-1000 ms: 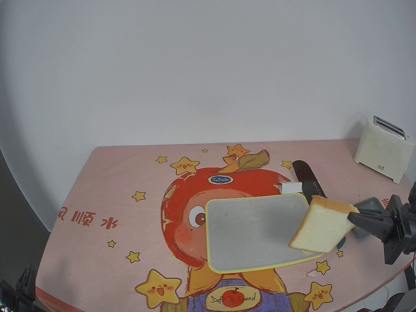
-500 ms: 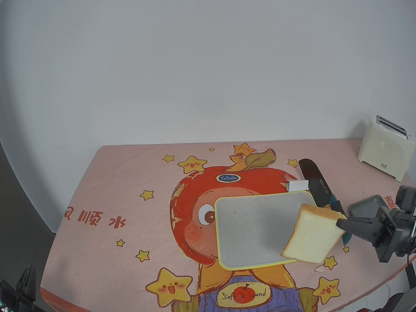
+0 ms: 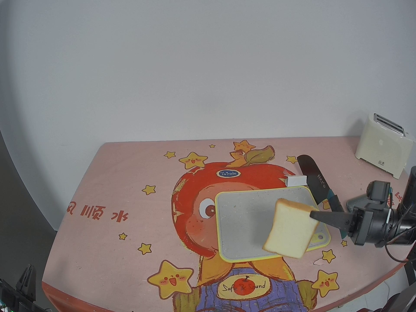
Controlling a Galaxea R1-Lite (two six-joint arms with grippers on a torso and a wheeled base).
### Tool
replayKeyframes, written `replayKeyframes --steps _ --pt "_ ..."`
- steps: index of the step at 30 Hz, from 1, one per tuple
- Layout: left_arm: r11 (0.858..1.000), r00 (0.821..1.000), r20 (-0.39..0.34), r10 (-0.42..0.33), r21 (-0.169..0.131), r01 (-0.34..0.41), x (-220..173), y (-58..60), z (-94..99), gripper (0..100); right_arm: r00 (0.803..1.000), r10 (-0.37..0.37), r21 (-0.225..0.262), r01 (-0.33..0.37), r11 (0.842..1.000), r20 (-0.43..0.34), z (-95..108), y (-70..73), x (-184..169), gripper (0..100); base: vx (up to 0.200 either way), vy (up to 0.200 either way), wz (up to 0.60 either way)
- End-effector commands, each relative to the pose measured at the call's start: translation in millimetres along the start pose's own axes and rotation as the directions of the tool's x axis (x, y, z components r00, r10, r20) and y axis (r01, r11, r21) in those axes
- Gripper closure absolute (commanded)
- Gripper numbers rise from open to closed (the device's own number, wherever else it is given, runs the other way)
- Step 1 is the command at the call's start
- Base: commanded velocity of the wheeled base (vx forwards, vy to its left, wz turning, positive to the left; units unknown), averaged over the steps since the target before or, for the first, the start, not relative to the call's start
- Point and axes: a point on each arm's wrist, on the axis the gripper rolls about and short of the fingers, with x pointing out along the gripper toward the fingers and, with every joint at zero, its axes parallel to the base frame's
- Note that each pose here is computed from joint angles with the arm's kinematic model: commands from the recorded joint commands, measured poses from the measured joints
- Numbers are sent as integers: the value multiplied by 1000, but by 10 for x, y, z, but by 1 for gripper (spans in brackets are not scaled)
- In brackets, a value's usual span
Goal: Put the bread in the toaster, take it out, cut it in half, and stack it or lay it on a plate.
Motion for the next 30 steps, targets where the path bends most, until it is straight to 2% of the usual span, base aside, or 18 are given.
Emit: replayKeyframes --steps 1,6,9,12,20,30 --pt "1000 1000 -9 1 0 -1 6 0 -51 100 998 -50 49 51 997 -25 -55 -211 224 100 0 0 0" --pt "1000 1000 -9 1 0 -1 6 0 -51 100 996 -89 53 91 994 -27 -148 -316 376 100 0 0 0" --pt "1000 1000 -9 1 0 -1 6 0 -51 100 992 -122 51 122 991 -7 -177 -384 464 100 0 0 0" --pt "1000 1000 -9 1 0 -1 6 0 -51 100 992 -126 45 125 991 13 -192 -413 504 100 0 0 0" --pt "1000 1000 -9 1 0 -1 6 0 -51 100 994 -106 35 106 994 3 -289 -420 537 100 0 0 0" --pt "1000 1000 -9 1 0 -1 6 0 -51 100 994 -109 34 109 993 1 -291 -433 547 100 0 0 0"
